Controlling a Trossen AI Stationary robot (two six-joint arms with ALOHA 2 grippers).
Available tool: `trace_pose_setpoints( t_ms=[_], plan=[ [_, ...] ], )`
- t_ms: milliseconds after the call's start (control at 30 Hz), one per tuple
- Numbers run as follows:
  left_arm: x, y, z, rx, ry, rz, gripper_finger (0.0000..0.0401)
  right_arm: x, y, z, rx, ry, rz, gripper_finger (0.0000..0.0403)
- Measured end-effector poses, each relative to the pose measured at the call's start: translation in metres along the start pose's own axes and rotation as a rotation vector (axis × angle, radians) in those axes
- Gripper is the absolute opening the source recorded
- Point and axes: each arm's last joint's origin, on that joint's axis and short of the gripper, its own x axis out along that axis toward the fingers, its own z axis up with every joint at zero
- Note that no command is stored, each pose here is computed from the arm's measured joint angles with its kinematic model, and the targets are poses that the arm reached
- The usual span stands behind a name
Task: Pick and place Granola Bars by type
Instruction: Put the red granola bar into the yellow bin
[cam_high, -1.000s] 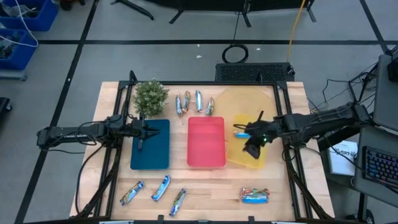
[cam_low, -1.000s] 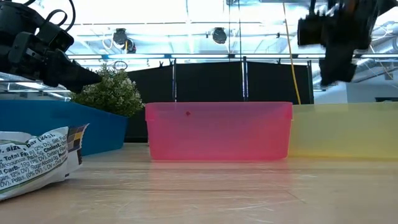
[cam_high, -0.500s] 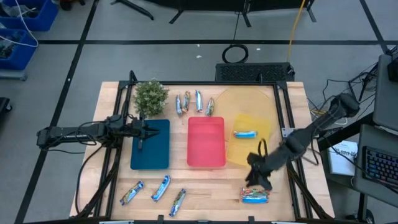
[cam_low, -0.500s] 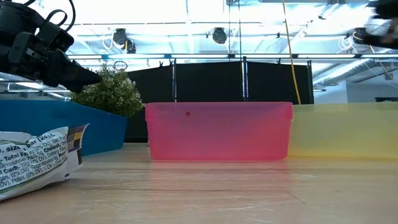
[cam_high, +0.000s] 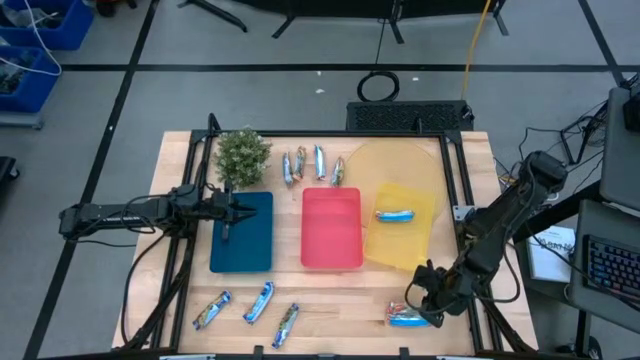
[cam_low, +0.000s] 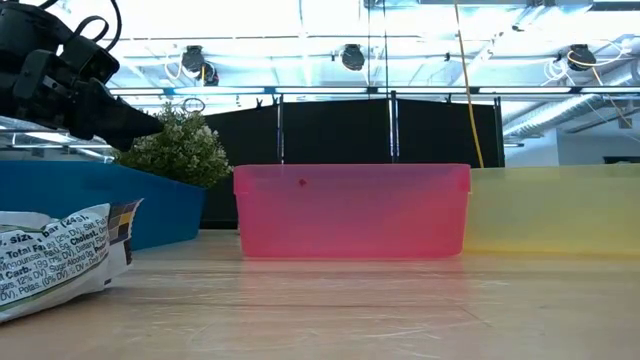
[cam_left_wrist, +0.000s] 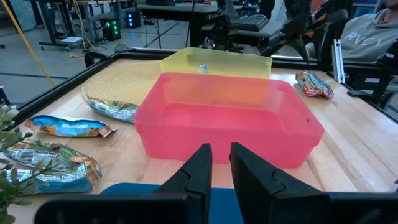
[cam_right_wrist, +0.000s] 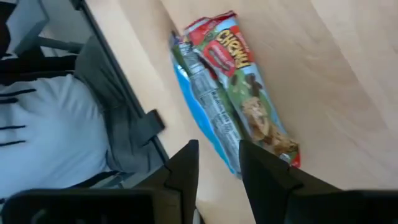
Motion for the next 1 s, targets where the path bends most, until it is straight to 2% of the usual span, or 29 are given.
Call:
trace_pose_setpoints(
  t_ms=[367,633,800,933,1000],
  plan=[
    [0.0,0.0,0.0,0.009,0.0,0.0,0.0067,0.021,-0.014,-0.002,0.039,0.057,-0.14,0.0105],
    [0.0,0.0,0.0,0.02,-0.001,0.0,0.0067,0.024,-0.013,-0.001,0.043,0.028,-0.126,0.0105],
    [0.0,0.0,0.0,0.02,0.0,0.0,0.0067,0.034,-0.017,-0.002,0.018,0.034,-0.161,0.0105],
    [0.0,0.0,0.0,0.021,0.0,0.0,0.0067,0.041,-0.024,-0.003,0.007,0.1,-0.209,0.01],
    [0.0,0.0,0.0,0.021,0.0,0.0,0.0067,0.044,-0.026,-0.004,0.012,0.139,-0.225,0.0083]
  ],
)
